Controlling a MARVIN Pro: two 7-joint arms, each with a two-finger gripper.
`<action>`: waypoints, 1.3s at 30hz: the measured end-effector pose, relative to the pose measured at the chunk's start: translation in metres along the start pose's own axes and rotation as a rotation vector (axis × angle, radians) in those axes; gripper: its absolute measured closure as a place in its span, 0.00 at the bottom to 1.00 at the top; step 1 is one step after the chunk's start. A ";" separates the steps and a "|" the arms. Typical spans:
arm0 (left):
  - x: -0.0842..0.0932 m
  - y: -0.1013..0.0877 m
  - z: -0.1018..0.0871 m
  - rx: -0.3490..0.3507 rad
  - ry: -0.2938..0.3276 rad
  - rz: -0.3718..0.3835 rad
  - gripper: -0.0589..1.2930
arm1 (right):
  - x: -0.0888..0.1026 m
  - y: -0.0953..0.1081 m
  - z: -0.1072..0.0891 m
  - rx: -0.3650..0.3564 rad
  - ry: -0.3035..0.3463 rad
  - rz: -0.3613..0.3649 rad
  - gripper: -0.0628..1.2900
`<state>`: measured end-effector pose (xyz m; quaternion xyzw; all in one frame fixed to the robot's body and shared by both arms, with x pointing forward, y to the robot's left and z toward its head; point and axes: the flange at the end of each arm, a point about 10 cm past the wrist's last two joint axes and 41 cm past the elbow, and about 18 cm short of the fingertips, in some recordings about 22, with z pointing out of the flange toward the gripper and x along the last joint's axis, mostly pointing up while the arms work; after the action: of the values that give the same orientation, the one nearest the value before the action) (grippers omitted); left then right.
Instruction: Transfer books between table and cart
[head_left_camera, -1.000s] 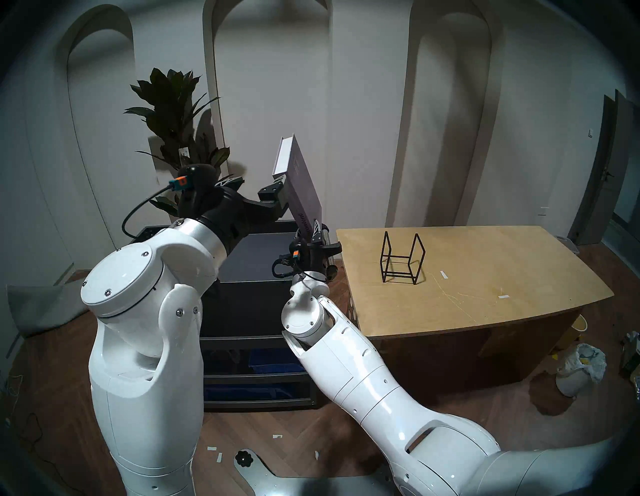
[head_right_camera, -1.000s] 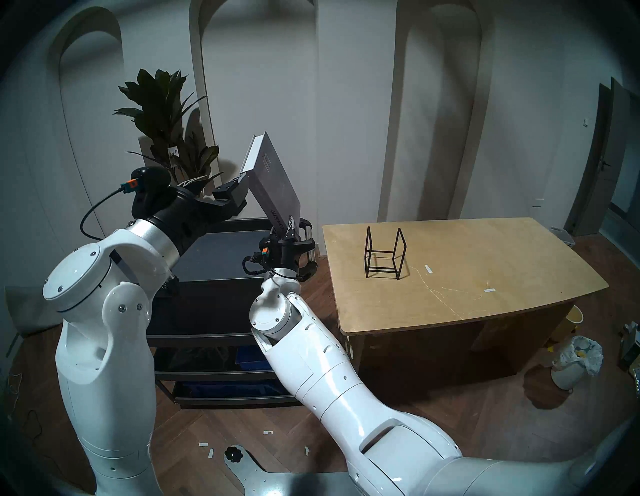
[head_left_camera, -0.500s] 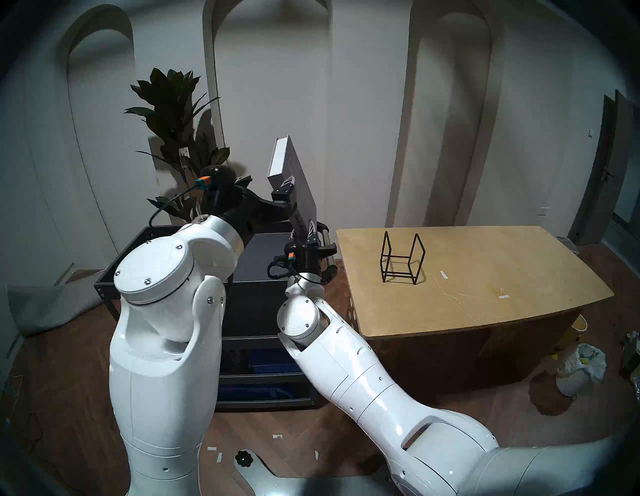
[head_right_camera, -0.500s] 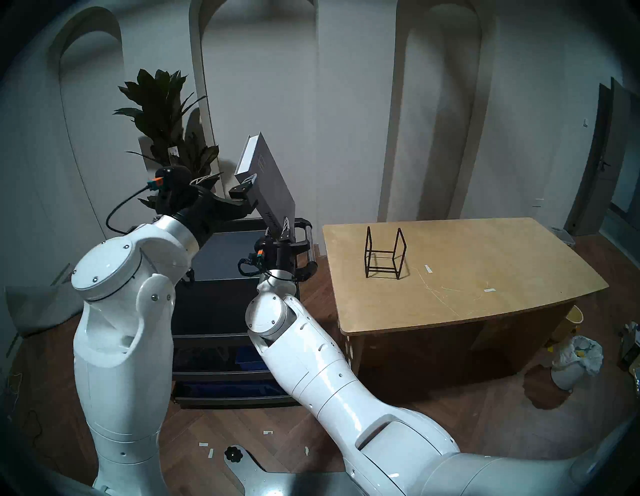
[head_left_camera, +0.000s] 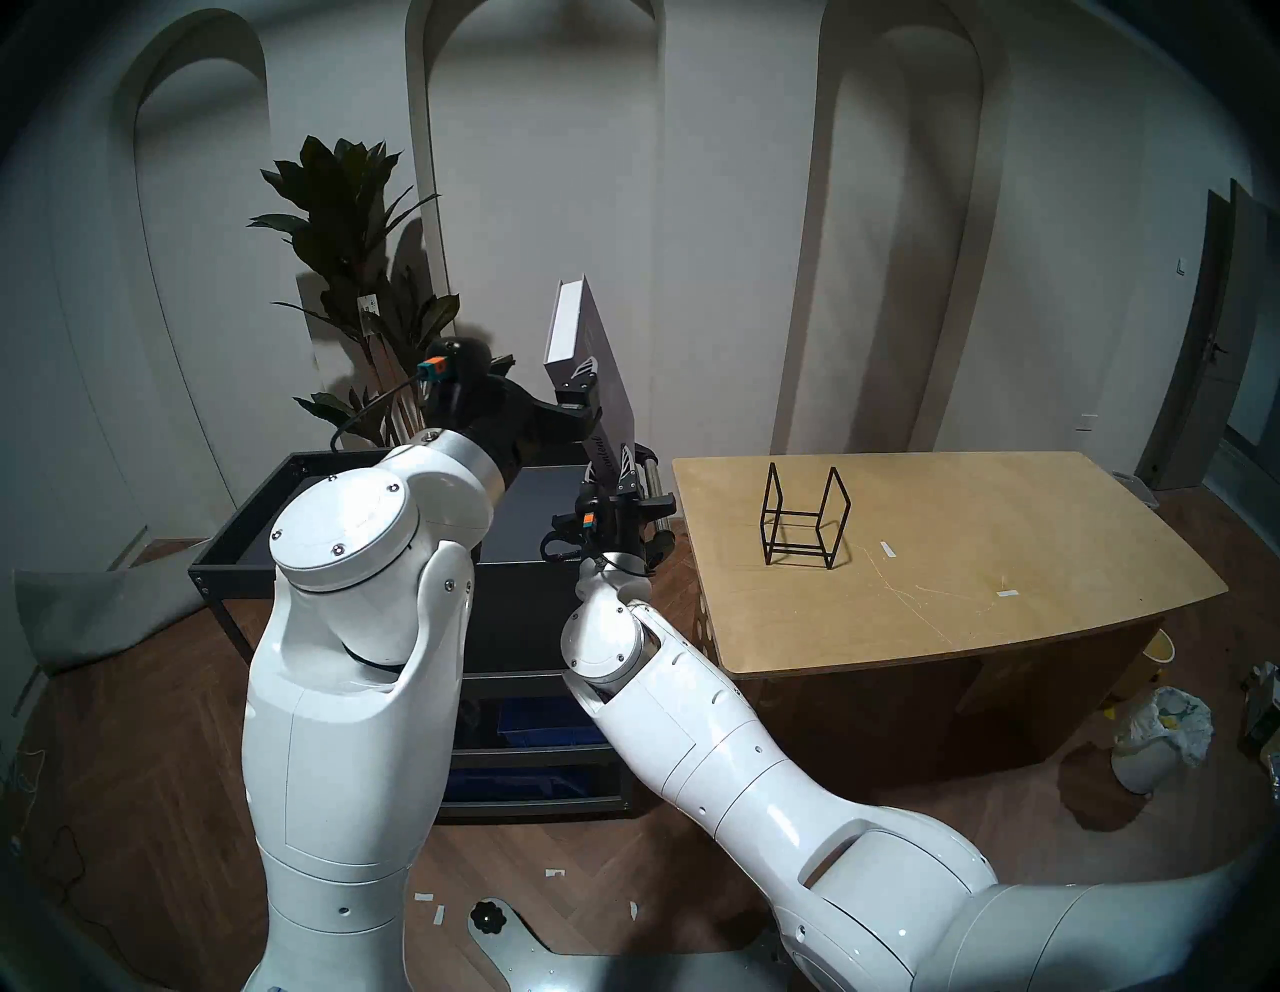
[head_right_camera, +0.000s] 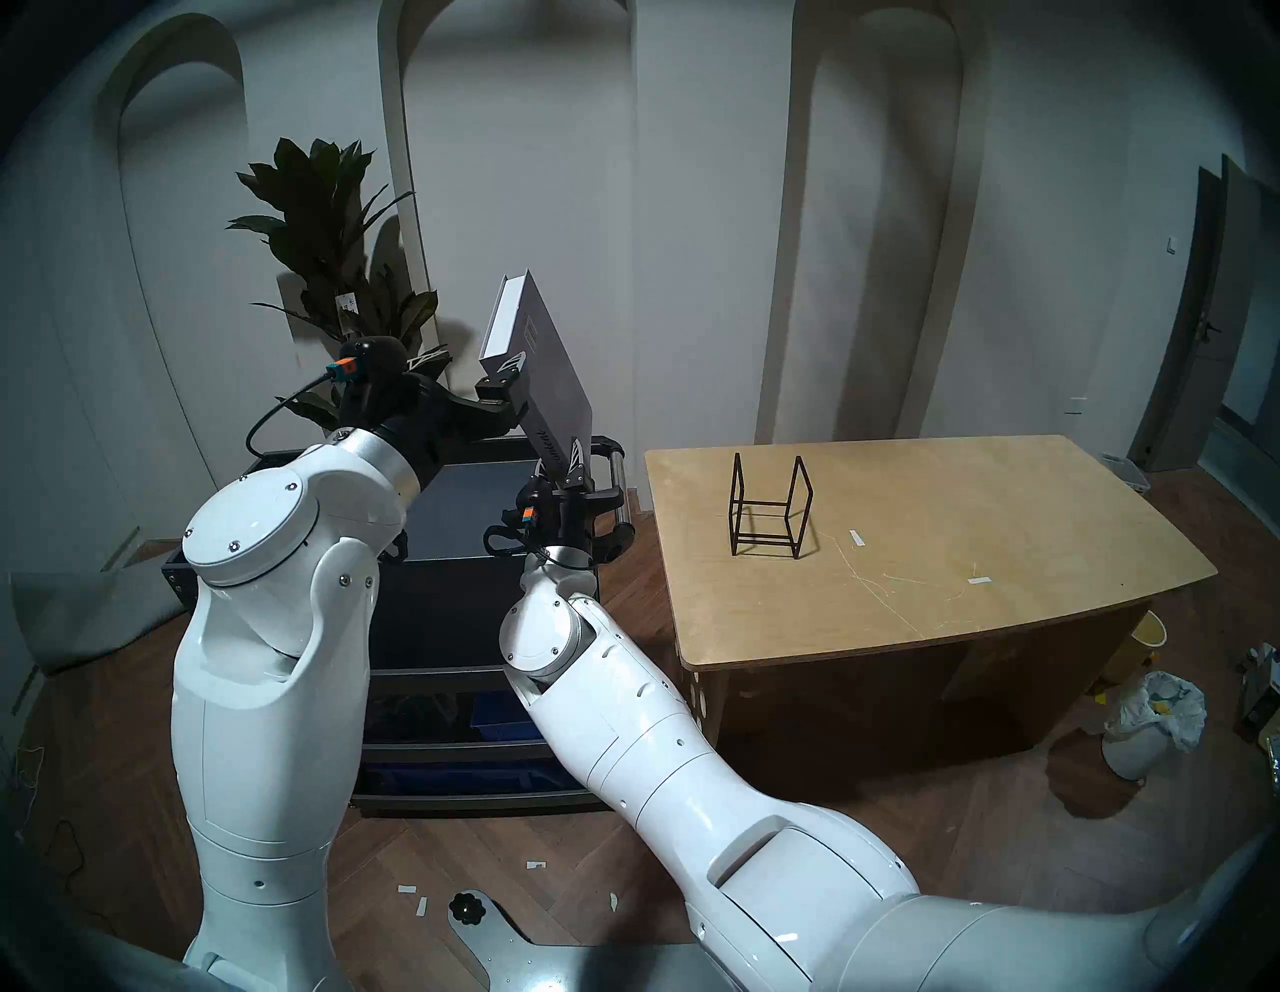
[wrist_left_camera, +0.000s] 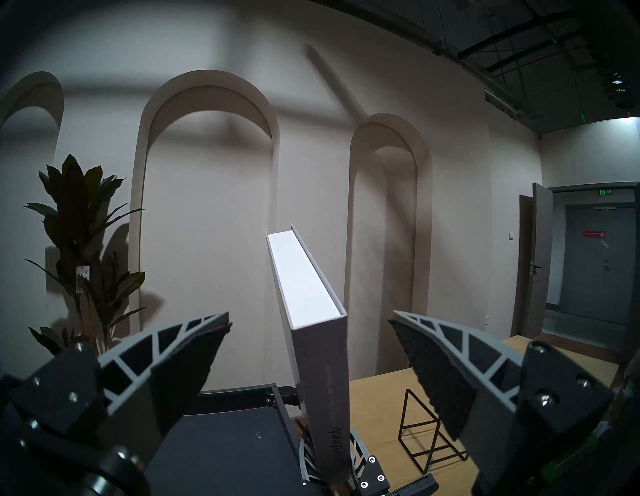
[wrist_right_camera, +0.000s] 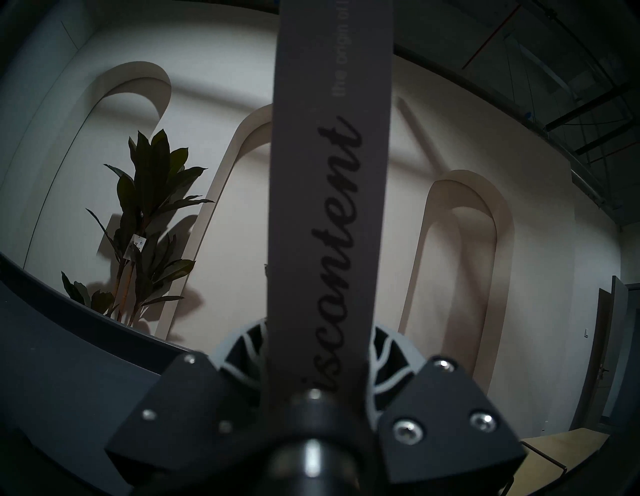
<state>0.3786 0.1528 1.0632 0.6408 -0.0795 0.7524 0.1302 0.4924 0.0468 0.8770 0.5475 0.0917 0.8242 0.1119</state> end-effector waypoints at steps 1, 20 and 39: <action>0.000 0.000 0.000 -0.003 0.001 -0.004 0.04 | 0.001 0.000 0.001 -0.003 0.005 0.004 0.72; -0.009 0.004 0.015 0.035 0.024 -0.050 0.04 | 0.026 -0.002 0.005 -0.018 0.059 0.055 0.72; -0.012 0.002 0.030 0.104 0.073 -0.047 0.04 | 0.030 0.000 0.002 0.017 0.046 0.047 0.72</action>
<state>0.4080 0.1414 1.0562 0.6204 -0.0203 0.7752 0.1172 0.4827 0.0555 0.9038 0.5314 0.0883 0.8381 0.0857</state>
